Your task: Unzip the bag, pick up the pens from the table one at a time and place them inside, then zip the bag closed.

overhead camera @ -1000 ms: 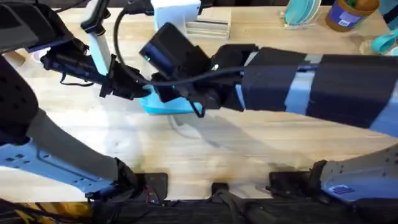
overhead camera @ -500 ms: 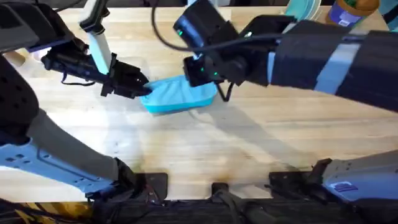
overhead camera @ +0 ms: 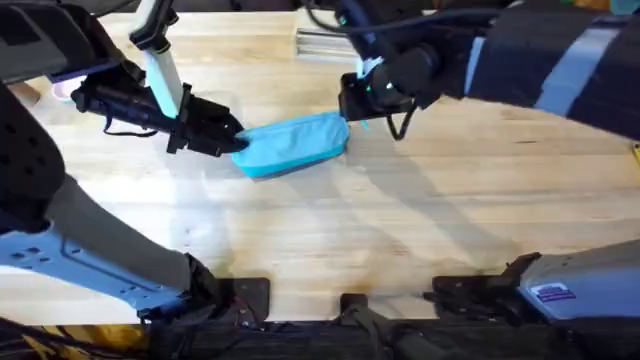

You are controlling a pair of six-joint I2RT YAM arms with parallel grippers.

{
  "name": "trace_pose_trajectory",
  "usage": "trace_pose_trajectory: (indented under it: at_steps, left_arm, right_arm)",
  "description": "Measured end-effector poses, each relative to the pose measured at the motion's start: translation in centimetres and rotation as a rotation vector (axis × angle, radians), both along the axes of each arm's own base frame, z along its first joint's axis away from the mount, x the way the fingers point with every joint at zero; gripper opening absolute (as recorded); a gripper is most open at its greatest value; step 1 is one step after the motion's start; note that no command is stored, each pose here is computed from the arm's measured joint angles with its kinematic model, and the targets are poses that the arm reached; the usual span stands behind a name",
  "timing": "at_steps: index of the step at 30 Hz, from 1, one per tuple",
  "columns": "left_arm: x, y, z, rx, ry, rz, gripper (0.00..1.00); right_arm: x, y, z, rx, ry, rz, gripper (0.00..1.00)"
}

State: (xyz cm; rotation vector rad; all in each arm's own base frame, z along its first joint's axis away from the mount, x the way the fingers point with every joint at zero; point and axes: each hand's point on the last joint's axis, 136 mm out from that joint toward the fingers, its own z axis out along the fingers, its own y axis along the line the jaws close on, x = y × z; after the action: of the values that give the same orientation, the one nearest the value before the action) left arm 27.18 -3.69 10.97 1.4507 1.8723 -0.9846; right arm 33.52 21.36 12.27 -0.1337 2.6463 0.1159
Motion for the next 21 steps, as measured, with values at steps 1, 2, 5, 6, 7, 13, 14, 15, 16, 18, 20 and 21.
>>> trace_pose_trajectory:
  at_steps: [1, 2, 5, 6, 7, 13, 14, 15, 16, 18, 20, 21]
  left_arm:
    - [0.0, -0.1, 0.0, -0.003, -0.001, 0.0, 0.042]
    - [0.1, -0.2, 0.1, -0.008, -0.002, -0.001, 0.042]
    - [0.1, -0.4, 0.2, -0.016, -0.005, 0.002, 0.042]
    - [0.1, -0.3, 0.2, -0.016, -0.005, 0.002, 0.042]
    - [0.1, -0.3, 0.2, -0.016, -0.006, 0.002, 0.042]
    - [0.1, -0.3, 0.1, -0.015, -0.008, 0.002, 0.042]
    - [0.1, -0.3, 0.1, -0.015, -0.008, 0.002, 0.042]
    - [0.2, -0.3, 0.1, -0.014, -0.009, 0.002, 0.042]
    - [0.2, -0.3, 0.0, -0.014, -0.009, 0.002, 0.042]
    - [0.2, -0.3, 0.0, -0.012, -0.012, 0.002, 0.042]
    - [0.2, -0.3, 0.0, -0.012, -0.013, 0.001, 0.042]
    - [0.2, -0.3, 0.0, -0.011, -0.013, 0.001, 0.042]
  right_arm:
    - [0.1, -0.3, -0.1, 0.014, 0.013, -0.007, 0.033]
    - [0.2, -0.5, -0.2, 0.025, 0.024, -0.014, 0.033]
    - [0.8, -1.3, -1.3, 0.057, 0.077, -0.041, 0.033]
    - [1.1, -1.6, -2.0, 0.065, 0.096, -0.05, 0.033]
    - [1.3, -1.7, -2.7, 0.074, 0.115, -0.058, 0.033]
    - [1.8, -1.9, -7.0, 0.107, 0.235, -0.076, 0.033]
    - [1.8, -1.8, -7.4, 0.109, 0.242, -0.075, 0.033]
    - [1.8, -1.6, -7.7, 0.112, 0.248, -0.073, 0.033]
    - [1.8, -1.6, -7.9, 0.114, 0.252, -0.072, 0.033]
    - [2.0, -1.4, -8.0, 0.12, 0.249, -0.07, 0.033]
    - [2.1, -1.4, -7.9, 0.122, 0.245, -0.069, 0.033]
    - [2.1, -1.4, -7.9, 0.122, 0.245, -0.069, 0.033]
